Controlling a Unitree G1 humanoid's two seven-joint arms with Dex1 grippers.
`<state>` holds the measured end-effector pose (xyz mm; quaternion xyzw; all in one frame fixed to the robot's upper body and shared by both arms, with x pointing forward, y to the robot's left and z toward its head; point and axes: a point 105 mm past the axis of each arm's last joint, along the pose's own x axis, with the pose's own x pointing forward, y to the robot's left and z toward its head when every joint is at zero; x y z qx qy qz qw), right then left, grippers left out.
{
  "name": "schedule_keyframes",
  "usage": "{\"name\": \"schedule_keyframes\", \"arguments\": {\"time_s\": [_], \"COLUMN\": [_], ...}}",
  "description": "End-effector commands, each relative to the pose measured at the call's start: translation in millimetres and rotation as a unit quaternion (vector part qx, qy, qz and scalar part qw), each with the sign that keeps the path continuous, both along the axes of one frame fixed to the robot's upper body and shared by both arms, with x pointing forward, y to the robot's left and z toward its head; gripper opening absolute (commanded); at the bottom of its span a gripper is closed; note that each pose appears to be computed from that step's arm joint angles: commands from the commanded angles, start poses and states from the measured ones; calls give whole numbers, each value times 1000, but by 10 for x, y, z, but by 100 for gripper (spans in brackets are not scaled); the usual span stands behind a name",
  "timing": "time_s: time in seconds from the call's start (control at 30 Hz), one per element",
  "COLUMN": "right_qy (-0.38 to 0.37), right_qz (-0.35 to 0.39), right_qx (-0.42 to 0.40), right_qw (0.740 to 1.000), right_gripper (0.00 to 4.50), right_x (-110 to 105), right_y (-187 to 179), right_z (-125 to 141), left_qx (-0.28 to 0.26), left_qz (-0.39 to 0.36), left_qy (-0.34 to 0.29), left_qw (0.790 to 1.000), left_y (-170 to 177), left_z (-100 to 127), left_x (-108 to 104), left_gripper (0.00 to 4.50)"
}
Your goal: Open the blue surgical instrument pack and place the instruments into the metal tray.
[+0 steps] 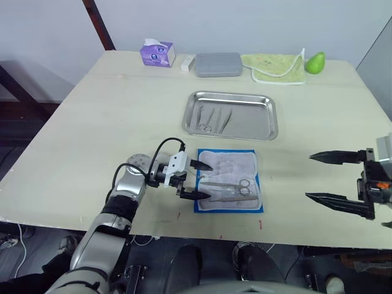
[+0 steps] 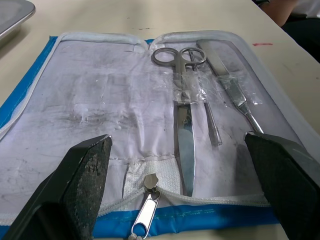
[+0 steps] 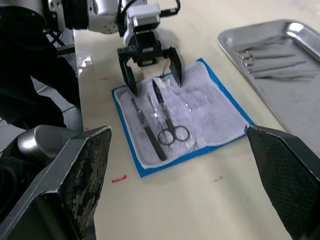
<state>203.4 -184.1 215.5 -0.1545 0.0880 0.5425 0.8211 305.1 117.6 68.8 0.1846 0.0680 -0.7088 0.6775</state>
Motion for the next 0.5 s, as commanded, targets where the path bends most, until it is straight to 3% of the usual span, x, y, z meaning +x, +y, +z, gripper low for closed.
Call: {"name": "schedule_keyframes", "arguments": {"time_s": [0.03,0.1,0.2,0.33,0.5], "right_qy": [-21,-15,-35,-48,-1], "right_qz": [11,7,9,-32,-8], "right_qx": [-2,4,-11,-28,-45], "right_qw": [1000,1000,999,998,999], "right_gripper": [450,450,450,450,450], "right_x": [1,39,186,490,714], "right_y": [114,165,429,599,904], "right_z": [70,35,-225,-474,-779], "left_qx": [22,22,21,21,22], "left_qz": [-8,-8,-11,-13,-12], "left_qy": [37,37,37,37,36], "left_qw": [999,999,999,999,999], "left_y": [9,9,-5,-10,-12], "left_z": [-181,-175,-151,-141,-132], "left_x": [-81,-83,-87,-91,-87], "left_gripper": [448,448,448,448,448]}}
